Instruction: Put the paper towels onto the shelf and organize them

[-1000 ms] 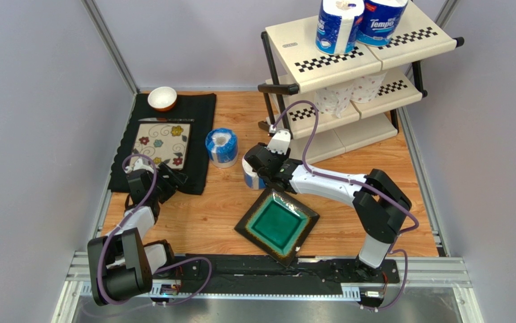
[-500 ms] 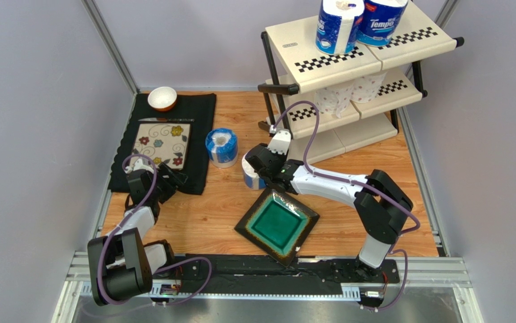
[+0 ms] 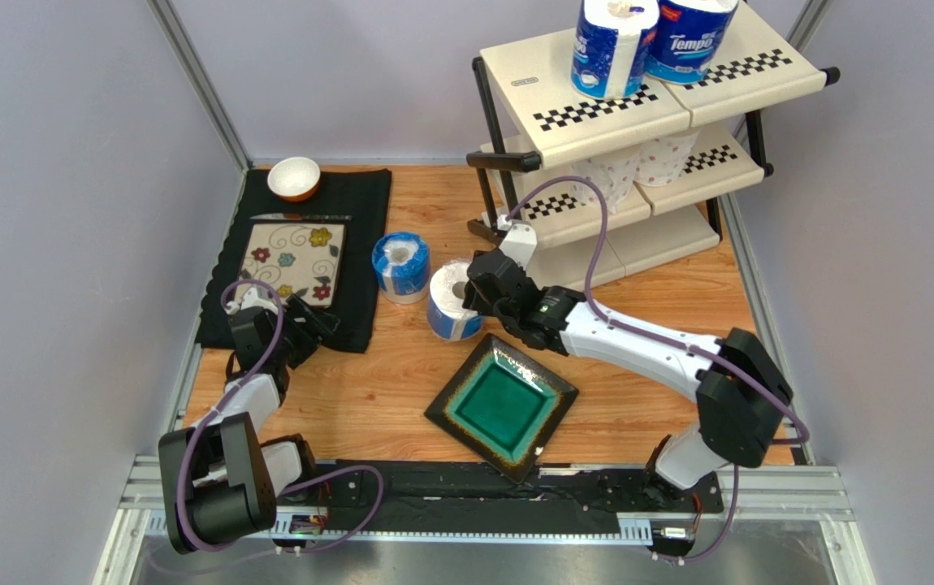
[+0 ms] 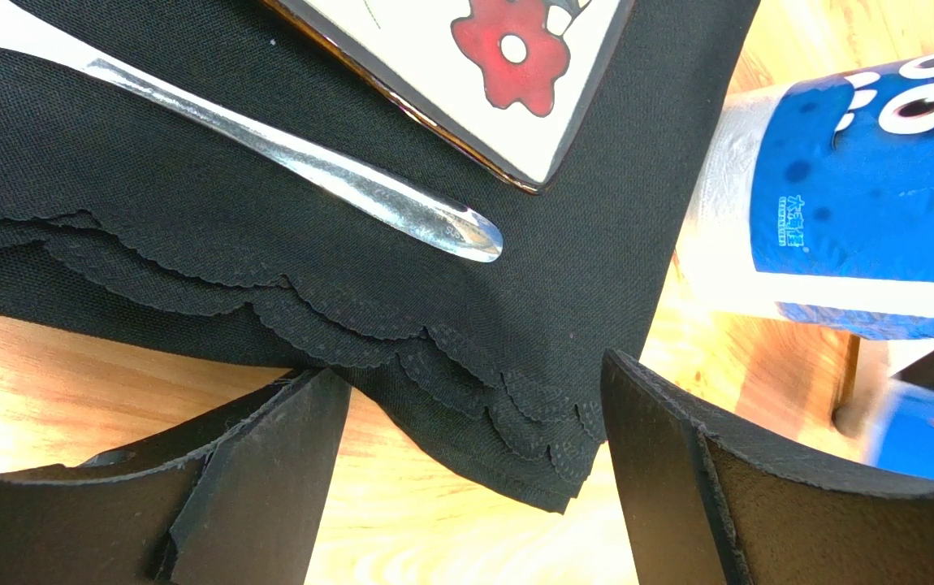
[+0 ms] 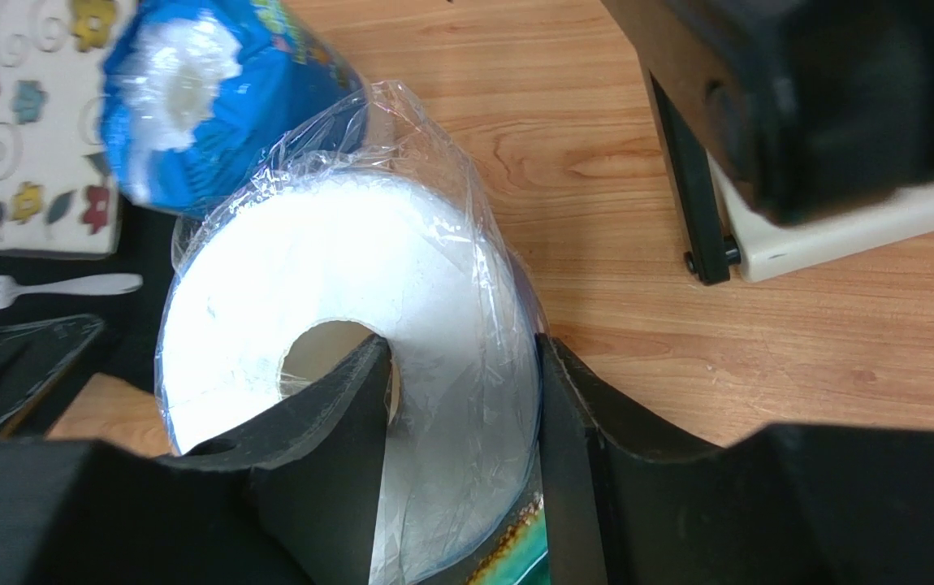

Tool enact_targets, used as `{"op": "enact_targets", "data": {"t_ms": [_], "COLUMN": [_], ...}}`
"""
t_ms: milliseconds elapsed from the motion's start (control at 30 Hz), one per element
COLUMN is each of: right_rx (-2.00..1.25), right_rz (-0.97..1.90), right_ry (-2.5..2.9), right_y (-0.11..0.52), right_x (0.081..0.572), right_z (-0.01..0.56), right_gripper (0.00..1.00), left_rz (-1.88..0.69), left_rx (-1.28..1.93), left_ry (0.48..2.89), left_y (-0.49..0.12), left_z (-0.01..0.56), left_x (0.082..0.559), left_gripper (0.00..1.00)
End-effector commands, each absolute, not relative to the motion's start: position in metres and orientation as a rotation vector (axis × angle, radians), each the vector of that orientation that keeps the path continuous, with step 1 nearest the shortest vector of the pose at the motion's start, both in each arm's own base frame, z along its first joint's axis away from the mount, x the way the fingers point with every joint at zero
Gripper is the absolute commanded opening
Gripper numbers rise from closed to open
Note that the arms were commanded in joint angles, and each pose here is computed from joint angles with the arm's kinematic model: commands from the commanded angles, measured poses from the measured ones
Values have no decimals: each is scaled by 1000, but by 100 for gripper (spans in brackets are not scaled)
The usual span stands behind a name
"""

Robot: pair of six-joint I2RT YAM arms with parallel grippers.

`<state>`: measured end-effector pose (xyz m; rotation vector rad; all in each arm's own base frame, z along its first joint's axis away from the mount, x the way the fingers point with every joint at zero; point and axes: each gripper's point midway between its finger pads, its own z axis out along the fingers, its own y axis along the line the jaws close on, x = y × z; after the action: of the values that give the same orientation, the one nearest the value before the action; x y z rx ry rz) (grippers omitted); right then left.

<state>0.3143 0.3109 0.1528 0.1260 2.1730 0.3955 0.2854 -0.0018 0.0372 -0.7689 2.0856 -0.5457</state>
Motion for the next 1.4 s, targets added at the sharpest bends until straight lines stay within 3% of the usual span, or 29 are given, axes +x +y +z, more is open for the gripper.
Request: {"op": "enact_targets", "data": {"t_ms": [0, 167, 533, 967, 1367], "right_rx": [138, 180, 430, 779, 845], "right_rz": [557, 536, 280, 127, 115], "right_ry": [2040, 1997, 1981, 1841, 1736], "right_y": [311, 266, 145, 21, -28], "right_x": [307, 281, 248, 290, 345], "right_z": [213, 232, 192, 194, 206], "right_gripper": [27, 27, 29, 28, 29], "left_rz": [-559, -563, -570, -585, -592], "left_rx": [-881, -877, -877, -876, -879], "left_ry": [2225, 2225, 2221, 2222, 2224], "left_y": [-12, -13, -13, -15, -16], "left_z": [2, 2, 3, 3, 3], "left_x": [252, 252, 252, 252, 252], "left_gripper": [85, 85, 85, 85, 85]}}
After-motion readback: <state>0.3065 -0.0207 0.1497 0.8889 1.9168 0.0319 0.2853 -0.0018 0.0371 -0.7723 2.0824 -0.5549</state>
